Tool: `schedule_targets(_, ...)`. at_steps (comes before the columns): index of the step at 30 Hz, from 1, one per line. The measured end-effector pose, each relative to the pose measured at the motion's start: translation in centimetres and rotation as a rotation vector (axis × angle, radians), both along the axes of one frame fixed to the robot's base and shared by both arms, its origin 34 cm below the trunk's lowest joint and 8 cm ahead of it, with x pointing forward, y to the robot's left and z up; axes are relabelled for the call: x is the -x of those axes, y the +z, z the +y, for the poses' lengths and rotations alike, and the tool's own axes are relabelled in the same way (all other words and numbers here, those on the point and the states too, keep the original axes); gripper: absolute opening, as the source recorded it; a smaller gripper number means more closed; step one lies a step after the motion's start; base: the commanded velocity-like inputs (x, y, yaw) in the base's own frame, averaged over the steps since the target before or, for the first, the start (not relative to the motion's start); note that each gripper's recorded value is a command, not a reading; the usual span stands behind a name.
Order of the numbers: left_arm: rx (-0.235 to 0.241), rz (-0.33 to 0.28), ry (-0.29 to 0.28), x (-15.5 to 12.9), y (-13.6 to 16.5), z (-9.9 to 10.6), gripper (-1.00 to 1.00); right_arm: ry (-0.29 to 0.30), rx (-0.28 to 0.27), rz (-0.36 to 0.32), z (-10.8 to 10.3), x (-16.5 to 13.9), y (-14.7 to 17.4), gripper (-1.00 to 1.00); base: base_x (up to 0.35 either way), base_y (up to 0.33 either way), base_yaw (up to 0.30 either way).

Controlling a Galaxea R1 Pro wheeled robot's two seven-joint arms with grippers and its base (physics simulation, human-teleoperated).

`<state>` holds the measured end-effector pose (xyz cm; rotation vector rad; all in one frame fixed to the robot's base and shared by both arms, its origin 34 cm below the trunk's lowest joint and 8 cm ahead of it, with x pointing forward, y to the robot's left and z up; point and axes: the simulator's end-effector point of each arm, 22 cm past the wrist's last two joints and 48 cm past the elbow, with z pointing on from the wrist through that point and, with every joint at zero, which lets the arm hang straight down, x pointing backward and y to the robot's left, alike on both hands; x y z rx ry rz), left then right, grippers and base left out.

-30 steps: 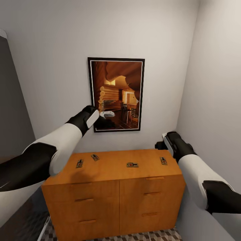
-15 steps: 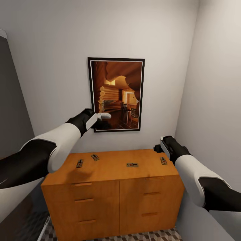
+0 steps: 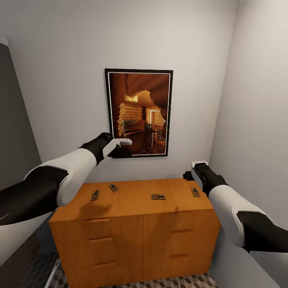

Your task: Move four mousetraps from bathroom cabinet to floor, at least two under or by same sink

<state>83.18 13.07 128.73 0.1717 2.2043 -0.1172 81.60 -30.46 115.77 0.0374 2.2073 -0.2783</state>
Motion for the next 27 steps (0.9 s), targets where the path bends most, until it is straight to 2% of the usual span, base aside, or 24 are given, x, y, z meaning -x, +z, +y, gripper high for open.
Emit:
schedule_targets(13, 0.011, 0.001, -0.019, 0.2, -0.1, -1.1, 1.0, -0.004, 0.001, 0.005, -0.3, 0.1, 0.0, 1.0, 0.0, 0.0, 0.0)
schedule_targets(27, 0.009, -0.008, -0.028, 0.2, -0.1, -1.8, 1.0, -0.014, 0.003, 0.061, -0.8, 0.9, -0.6, 1.0, 0.0, 0.0, 0.0)
